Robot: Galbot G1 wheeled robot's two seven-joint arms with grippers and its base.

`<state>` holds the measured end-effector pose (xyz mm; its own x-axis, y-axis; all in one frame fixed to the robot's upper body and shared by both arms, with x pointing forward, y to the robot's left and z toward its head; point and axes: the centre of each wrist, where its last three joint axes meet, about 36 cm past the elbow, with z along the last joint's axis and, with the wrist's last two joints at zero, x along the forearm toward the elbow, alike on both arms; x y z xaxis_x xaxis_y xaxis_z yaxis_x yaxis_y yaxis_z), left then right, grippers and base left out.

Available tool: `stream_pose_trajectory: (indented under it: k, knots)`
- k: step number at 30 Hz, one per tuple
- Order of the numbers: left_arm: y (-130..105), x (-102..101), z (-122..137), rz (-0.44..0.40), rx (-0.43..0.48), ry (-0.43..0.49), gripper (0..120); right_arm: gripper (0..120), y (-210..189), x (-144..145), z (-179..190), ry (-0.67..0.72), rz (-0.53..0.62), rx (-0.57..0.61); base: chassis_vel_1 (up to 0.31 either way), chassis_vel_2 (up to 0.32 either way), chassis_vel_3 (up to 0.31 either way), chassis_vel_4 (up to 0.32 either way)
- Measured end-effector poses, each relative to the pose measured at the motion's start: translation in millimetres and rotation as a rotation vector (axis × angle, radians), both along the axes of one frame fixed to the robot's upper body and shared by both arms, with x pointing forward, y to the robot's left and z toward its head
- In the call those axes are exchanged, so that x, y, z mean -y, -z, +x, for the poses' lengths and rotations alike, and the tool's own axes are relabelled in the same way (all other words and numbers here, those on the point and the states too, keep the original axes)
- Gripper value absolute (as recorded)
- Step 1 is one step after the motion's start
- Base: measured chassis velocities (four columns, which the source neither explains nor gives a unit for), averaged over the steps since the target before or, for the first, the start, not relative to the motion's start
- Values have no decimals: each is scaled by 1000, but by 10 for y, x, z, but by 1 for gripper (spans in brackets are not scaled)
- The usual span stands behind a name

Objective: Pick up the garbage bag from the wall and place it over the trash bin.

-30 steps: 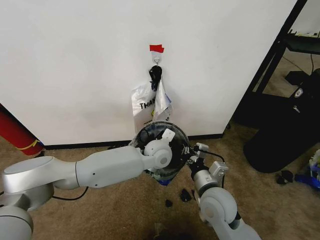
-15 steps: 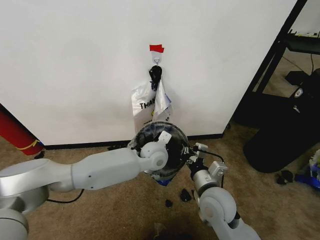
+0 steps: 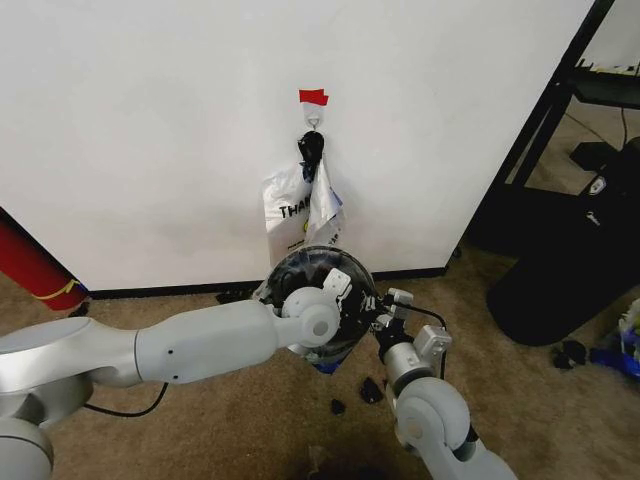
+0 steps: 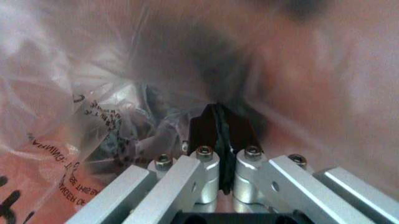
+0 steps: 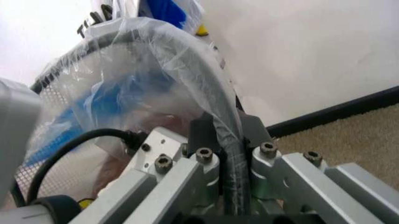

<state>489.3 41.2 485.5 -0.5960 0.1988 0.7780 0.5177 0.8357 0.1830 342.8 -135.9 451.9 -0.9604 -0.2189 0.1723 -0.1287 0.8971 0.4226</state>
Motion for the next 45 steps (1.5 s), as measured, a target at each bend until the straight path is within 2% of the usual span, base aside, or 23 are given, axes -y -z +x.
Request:
stream_pose_trajectory:
  k: [11,16,20,23,28,35,39,42,45]
  knots:
    - [74,36,-1,-24,-44,-22,0,1,23,-28,11,0,6,-7,0,0,0,0]
    - [-115,-105,12,-28,-50,-25,0,1,71,-24,47,12,1,-11,0,0,0,0]
    - [-186,-136,-3,-11,-75,-22,0,1,94,-68,50,18,9,-14,0,0,0,0]
    - [-160,-143,-4,4,-91,-18,0,1,100,-128,40,13,22,-18,0,0,0,0]
    - [40,-135,22,30,-111,-31,0,1,75,-215,-21,-4,41,-20,0,0,0,0]
    - [149,-259,30,54,-95,-53,0,1,73,-279,-45,-25,47,-25,0,0,0,0]
    - [30,-260,-27,23,-75,-43,0,1,84,-233,19,-11,44,-31,0,0,0,0]
    - [-175,-332,-146,-42,28,-6,0,1,101,-234,97,3,59,-61,0,0,0,0]
    - [-266,-398,-221,-71,63,14,0,1,108,-248,126,10,68,-78,0,0,0,0]
